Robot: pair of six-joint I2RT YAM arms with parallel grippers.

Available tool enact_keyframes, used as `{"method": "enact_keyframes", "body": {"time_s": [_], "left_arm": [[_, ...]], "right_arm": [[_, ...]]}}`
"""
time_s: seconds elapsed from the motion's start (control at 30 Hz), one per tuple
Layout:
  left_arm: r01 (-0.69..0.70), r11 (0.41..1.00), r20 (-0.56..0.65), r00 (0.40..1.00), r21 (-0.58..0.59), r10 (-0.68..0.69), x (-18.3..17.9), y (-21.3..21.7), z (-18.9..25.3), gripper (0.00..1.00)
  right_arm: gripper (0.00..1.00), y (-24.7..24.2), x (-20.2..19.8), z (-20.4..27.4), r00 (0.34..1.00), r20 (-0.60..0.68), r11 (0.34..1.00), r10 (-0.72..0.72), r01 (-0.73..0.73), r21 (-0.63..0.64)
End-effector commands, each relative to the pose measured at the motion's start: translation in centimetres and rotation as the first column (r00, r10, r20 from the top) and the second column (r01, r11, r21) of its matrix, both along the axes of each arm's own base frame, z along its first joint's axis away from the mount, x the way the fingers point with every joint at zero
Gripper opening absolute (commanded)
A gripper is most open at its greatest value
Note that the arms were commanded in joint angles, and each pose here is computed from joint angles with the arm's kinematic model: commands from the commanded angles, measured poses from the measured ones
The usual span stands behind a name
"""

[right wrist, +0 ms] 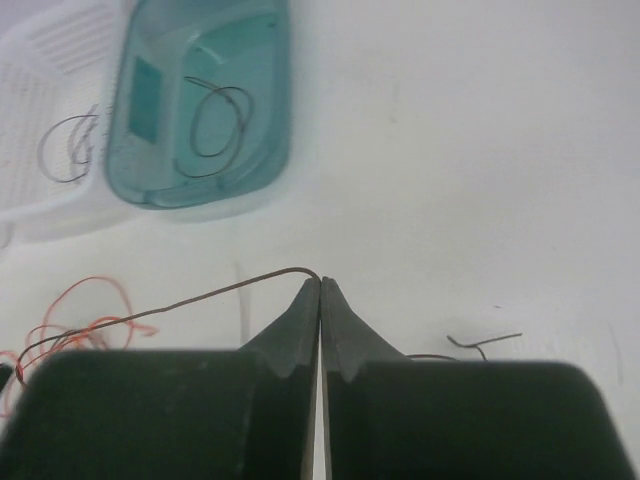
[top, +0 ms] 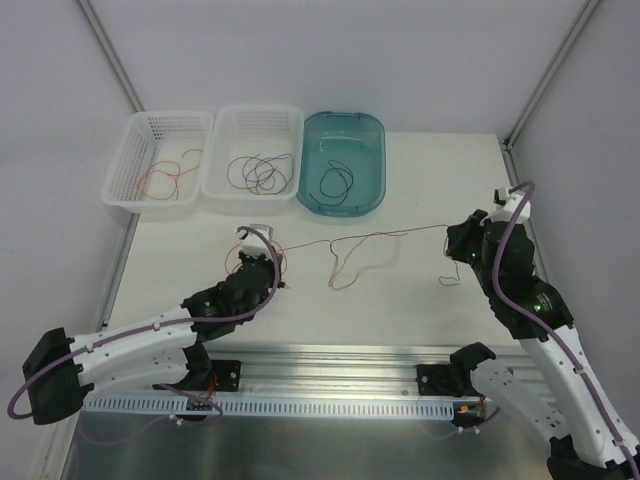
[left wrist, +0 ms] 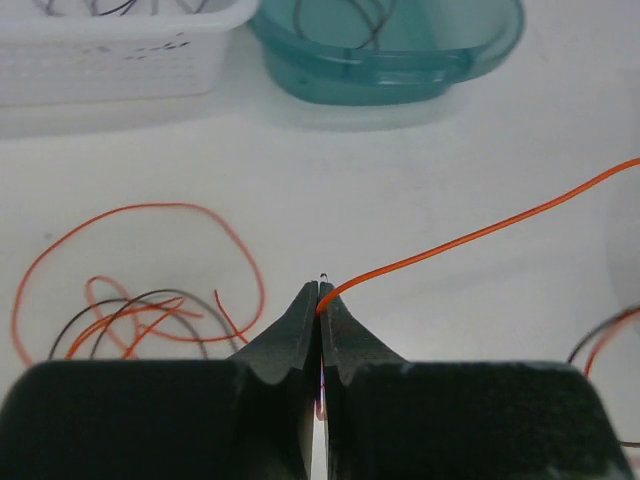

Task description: Untangle the cables

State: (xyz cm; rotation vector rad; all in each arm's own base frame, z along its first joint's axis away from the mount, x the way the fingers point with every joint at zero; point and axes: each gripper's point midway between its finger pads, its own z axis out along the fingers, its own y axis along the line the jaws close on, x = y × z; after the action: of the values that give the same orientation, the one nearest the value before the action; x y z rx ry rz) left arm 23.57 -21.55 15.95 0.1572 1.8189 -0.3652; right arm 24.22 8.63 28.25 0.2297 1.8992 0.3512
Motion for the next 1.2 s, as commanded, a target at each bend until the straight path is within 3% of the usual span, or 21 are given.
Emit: {"method": "enact_keyframes", "body": {"time_s": [0.0, 0.13, 0.47, 0.63, 0.77, 0.97, 1.07, 1.1, 1.17], "left_arm": [[-0.205, 0.972, -0.115, 0.969, 0.116, 0.218, -0.1, 7.1, -2.0, 0.0], [-0.347, 0.932, -0.13, 0.924, 0.105, 0.359, 0.0, 12.0, -1.1, 0.0], [-0.524, 0.843, -0.048, 0.845, 0.121, 0.533, -0.8, 18.0, 3.1, 0.0], [-0.586, 0.807, -0.004, 0.809, 0.075, 0.588, -1.4, 19.9, 5.6, 0.0], [-0.619, 0.783, 0.039, 0.785, 0.058, 0.618, -1.9, 21.2, 7.9, 0.0], [-0.673, 0.738, 0.105, 0.738, 0.042, 0.667, -3.2, 23.6, 10.6, 0.0], [-0.695, 0.718, 0.14, 0.714, 0.03, 0.686, -4.1, 25.0, 12.1, 0.0], [-0.692, 0.72, 0.154, 0.717, 0.041, 0.68, -4.4, 25.3, 12.6, 0.0], [-0.625, 0.779, 0.148, 0.776, 0.052, 0.613, -4.1, 24.1, 13.0, 0.0]], "right_arm": [[0.01, -4.8, -0.3, -1.6, 0.983, -0.039, 0.978, -0.177, 0.171, -0.118], [0.01, -7.7, -0.7, -1.4, 0.96, -0.04, 0.954, -0.277, 0.27, -0.129], [0.01, -10.3, -1.0, -2.7, 0.917, -0.082, 0.919, -0.389, 0.382, -0.093], [0.01, -12.0, -1.4, -2.7, 0.881, -0.082, 0.885, -0.465, 0.465, -0.021], [0.01, -10.9, -0.7, -2.9, 0.904, -0.107, 0.909, -0.413, 0.417, 0.018], [0.01, -12.0, -0.3, -4.1, 0.872, -0.147, 0.878, -0.466, 0.476, 0.041], [0.01, -11.3, 0.3, -4.6, 0.89, -0.169, 0.897, -0.424, 0.438, 0.053], [0.01, -10.8, 0.9, -5.1, 0.904, -0.191, 0.918, -0.383, 0.395, 0.032], [0.01, -8.9, 1.3, -6.2, 0.929, -0.249, 0.953, -0.276, 0.298, 0.057]]}}
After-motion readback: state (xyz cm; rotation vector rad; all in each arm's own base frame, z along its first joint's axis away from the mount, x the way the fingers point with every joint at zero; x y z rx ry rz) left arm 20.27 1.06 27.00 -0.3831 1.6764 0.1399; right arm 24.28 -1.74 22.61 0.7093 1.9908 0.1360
